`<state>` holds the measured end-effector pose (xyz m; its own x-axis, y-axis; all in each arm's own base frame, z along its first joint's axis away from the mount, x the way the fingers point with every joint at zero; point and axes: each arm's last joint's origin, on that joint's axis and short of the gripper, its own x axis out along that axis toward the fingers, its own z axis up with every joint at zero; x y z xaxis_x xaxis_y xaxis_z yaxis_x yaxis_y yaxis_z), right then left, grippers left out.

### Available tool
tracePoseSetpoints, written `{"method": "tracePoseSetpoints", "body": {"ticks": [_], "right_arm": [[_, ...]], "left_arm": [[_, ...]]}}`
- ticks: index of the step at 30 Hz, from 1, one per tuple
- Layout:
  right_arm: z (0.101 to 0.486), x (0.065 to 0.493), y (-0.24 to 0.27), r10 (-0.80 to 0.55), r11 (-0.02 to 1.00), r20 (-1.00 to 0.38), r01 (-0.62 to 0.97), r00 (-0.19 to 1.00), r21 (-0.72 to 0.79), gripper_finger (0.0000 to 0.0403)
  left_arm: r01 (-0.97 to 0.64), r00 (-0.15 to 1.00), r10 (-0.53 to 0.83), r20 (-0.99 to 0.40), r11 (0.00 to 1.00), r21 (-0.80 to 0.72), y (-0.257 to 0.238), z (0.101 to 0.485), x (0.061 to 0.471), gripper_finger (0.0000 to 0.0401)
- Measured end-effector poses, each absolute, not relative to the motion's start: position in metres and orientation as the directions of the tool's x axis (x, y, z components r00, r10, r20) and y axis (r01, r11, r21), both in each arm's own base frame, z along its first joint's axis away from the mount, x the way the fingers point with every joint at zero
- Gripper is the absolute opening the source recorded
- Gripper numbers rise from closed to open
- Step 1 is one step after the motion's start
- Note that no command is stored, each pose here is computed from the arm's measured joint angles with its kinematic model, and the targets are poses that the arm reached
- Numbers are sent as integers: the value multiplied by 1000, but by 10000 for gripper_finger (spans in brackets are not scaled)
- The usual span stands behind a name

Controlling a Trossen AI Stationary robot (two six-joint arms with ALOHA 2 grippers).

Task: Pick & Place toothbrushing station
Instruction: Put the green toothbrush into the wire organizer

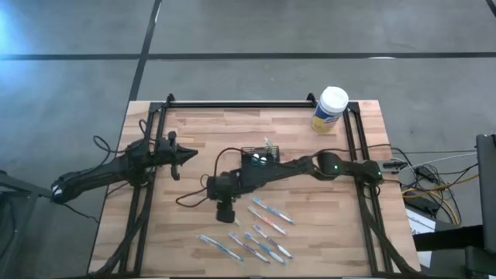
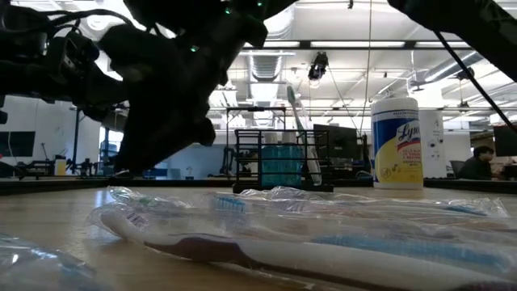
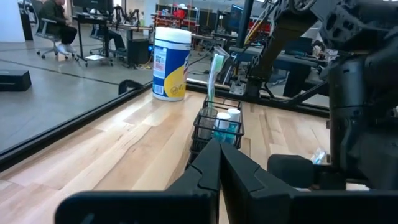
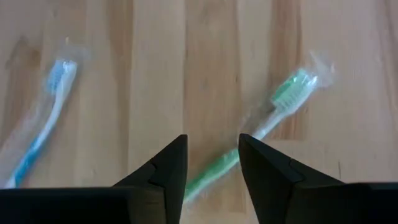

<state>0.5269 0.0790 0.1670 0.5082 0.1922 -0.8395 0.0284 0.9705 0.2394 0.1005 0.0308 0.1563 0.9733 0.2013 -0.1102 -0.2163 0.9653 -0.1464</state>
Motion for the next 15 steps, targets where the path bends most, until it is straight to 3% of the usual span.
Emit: {"method": "tracePoseSetpoints", "body": {"ticks": [5, 15], "right_arm": [[169, 527, 78, 129, 950, -851, 182, 509, 253, 172], [141, 518, 83, 91, 925, -889, 292, 448, 241, 187]], "left_arm": [[-217, 973, 200, -115, 962, -168, 31, 156, 101, 7], [-221, 972, 199, -126, 954, -200, 31, 155, 101, 7]]}}
